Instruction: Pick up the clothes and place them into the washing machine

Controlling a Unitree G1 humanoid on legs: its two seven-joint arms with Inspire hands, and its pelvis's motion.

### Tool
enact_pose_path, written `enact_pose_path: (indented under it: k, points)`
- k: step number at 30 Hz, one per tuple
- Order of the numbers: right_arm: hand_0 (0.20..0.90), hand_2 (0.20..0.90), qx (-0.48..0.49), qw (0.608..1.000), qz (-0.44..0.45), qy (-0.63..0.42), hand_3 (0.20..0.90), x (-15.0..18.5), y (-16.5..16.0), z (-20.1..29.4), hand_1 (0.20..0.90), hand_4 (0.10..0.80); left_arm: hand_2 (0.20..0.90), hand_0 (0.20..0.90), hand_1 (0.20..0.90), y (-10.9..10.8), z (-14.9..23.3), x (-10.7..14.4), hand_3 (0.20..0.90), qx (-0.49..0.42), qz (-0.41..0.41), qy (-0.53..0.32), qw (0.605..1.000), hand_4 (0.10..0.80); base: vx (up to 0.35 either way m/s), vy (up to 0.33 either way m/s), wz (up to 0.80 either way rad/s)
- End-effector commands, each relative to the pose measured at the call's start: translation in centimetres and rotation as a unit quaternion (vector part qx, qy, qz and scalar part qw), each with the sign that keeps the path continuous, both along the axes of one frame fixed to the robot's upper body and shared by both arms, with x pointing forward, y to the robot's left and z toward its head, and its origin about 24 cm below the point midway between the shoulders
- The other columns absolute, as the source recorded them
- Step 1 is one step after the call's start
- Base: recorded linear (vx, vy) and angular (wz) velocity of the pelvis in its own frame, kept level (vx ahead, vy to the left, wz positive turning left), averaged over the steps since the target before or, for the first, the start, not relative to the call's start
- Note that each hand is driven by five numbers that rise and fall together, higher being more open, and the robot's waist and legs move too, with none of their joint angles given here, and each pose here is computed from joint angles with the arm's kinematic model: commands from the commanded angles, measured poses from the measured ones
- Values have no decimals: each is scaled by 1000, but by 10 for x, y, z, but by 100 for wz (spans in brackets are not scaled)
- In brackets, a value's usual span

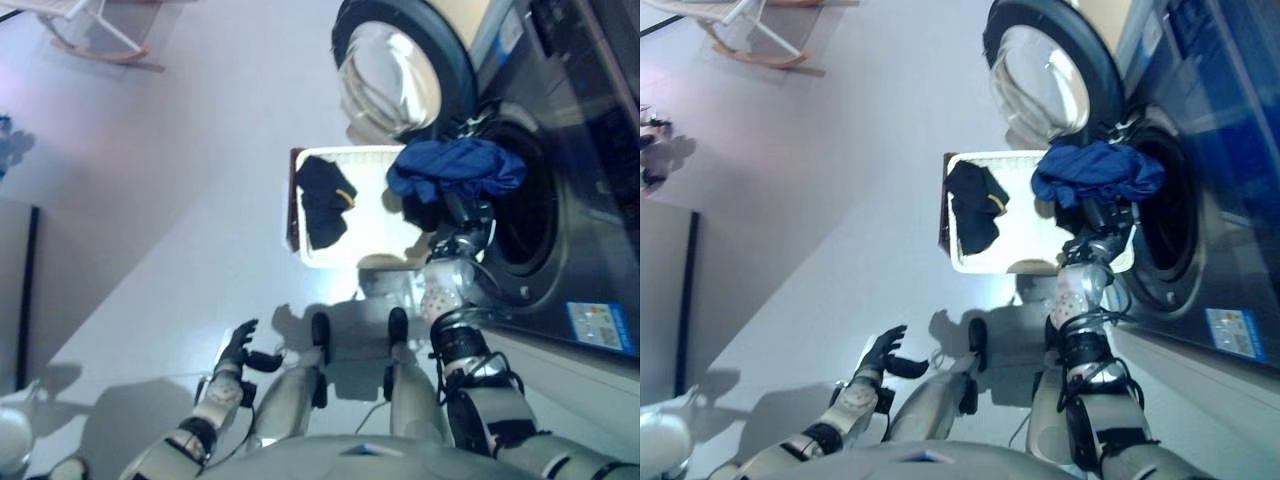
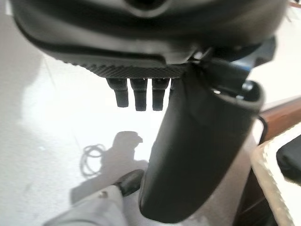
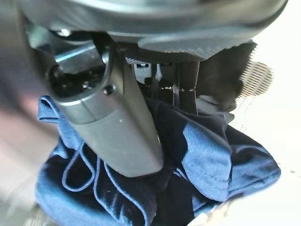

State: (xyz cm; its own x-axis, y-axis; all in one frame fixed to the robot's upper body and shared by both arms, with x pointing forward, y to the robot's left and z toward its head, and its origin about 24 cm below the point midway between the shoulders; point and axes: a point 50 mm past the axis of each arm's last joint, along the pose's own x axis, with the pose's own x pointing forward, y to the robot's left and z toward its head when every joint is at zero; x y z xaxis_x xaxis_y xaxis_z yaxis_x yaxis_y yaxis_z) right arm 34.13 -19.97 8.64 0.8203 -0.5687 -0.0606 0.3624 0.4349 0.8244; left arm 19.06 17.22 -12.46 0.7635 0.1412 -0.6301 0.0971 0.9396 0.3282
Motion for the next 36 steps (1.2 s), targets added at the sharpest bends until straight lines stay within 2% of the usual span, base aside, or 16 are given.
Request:
enact_pose_path:
  k: [1, 11, 17, 21, 28, 36]
  points:
    - [300, 300, 5, 981, -66, -185, 300, 7, -14, 86, 300, 400, 900, 900, 900, 10, 11, 21, 900, 18, 26, -31, 999, 800, -167, 8, -13]
    - [300, 300, 41, 948, -138, -282, 300, 11, -46, 161, 300, 400, 900, 900, 900, 7, 32, 50, 900, 18, 29, -92, 995, 800, -45, 33, 8]
    - [300, 300, 58, 938, -158, -303, 300, 12, -62, 186, 300, 400, 900, 900, 900, 2, 42, 61, 900, 13, 28, -118, 993, 800, -13, 10, -2]
    - [300, 300, 112, 925, -173, -318, 300, 15, -79, 205, 300, 400, 900, 900, 900, -5, 49, 68, 900, -6, 20, -139, 990, 800, 37, 26, -2]
    - [300, 300, 140, 896, -229, -353, 300, -6, -133, 253, 300, 400, 900, 900, 900, -7, 57, 74, 900, -13, 18, -162, 987, 800, 9, 4, 3]
    - [300, 300, 62, 882, -305, -354, 300, -52, -187, 293, 300, 400, 900, 900, 900, 3, 51, 64, 900, -7, 37, -158, 987, 800, 62, -11, 14]
